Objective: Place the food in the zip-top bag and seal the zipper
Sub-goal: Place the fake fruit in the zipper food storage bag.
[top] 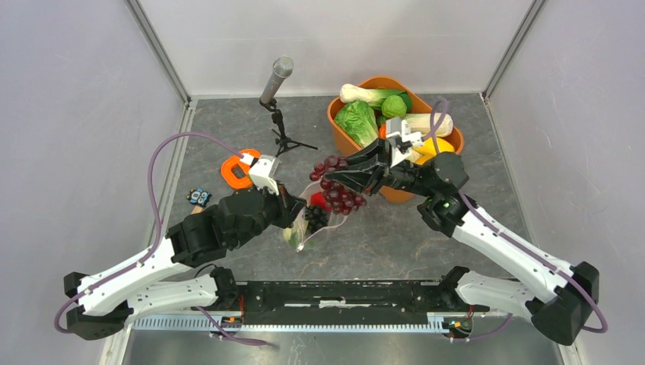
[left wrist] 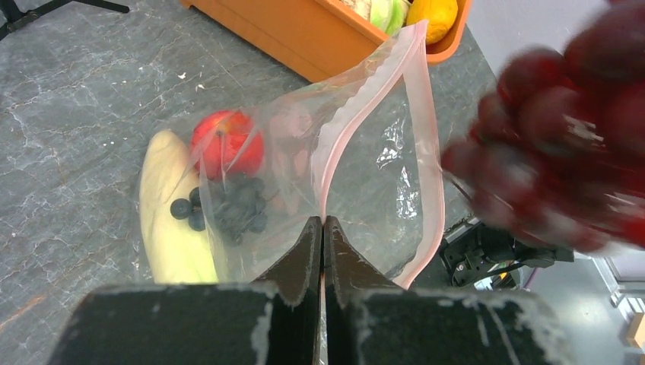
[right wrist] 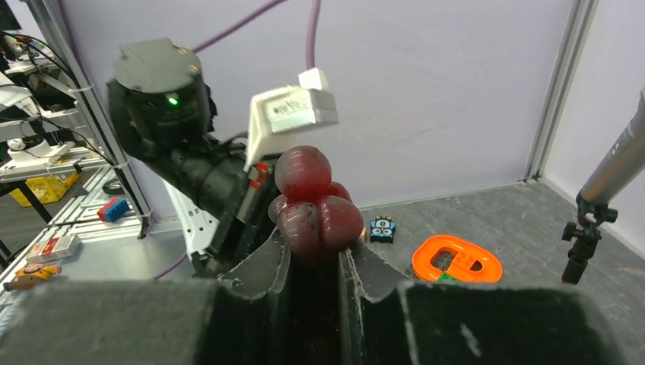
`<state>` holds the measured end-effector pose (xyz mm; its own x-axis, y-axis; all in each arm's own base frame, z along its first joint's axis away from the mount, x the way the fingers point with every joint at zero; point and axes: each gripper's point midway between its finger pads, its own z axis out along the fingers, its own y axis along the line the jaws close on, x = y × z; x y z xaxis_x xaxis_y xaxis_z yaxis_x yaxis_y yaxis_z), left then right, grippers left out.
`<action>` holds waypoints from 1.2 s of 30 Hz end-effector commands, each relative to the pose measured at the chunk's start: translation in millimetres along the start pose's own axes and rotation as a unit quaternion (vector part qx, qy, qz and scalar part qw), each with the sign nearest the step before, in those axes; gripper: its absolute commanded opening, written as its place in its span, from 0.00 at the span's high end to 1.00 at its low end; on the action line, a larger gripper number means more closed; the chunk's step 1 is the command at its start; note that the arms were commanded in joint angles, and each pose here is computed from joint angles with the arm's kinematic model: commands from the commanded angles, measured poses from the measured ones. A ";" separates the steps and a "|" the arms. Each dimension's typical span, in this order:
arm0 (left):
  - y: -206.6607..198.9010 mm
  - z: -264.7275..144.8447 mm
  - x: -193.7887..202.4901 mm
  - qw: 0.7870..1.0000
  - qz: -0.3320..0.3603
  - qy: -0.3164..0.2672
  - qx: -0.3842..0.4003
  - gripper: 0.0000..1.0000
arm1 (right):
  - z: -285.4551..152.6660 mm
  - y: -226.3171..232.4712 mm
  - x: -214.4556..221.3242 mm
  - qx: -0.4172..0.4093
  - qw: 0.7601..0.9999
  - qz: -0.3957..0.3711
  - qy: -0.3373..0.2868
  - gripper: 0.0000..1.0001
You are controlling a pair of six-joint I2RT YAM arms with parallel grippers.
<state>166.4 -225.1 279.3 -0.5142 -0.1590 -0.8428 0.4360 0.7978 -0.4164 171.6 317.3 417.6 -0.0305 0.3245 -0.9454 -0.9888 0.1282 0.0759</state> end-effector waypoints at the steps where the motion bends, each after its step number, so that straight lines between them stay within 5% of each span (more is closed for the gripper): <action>1: -18.4 -6.7 -30.0 0.998 -0.029 -0.040 0.029 0.98 | 10.1 -10.4 21.1 -0.005 1.000 -0.001 -0.003 0.94; 9: -18.2 -5.6 -31.3 0.998 -0.031 -0.043 0.026 0.98 | 20.2 -19.9 38.9 -0.008 1.000 0.008 -0.003 0.93; 22: -9.2 -4.4 -33.6 0.998 -0.032 -0.053 0.003 0.98 | 22.3 19.6 -23.3 -0.054 0.996 -0.020 -0.073 0.93; 28: -11.9 -5.9 -35.0 0.998 -0.037 -0.054 0.010 0.98 | 26.0 24.9 -5.5 -0.073 0.994 0.015 -0.079 0.93; 36: -13.8 -18.4 -41.6 0.995 -0.058 -0.069 0.030 0.98 | 43.3 -26.1 69.7 -0.009 1.000 -0.004 -0.007 0.92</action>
<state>169.1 -219.7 293.3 -0.4846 -0.2059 -0.8501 0.4265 0.7929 -0.4352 183.0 366.0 377.5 -0.0569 0.3481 -0.9357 -0.9942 0.0664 0.0851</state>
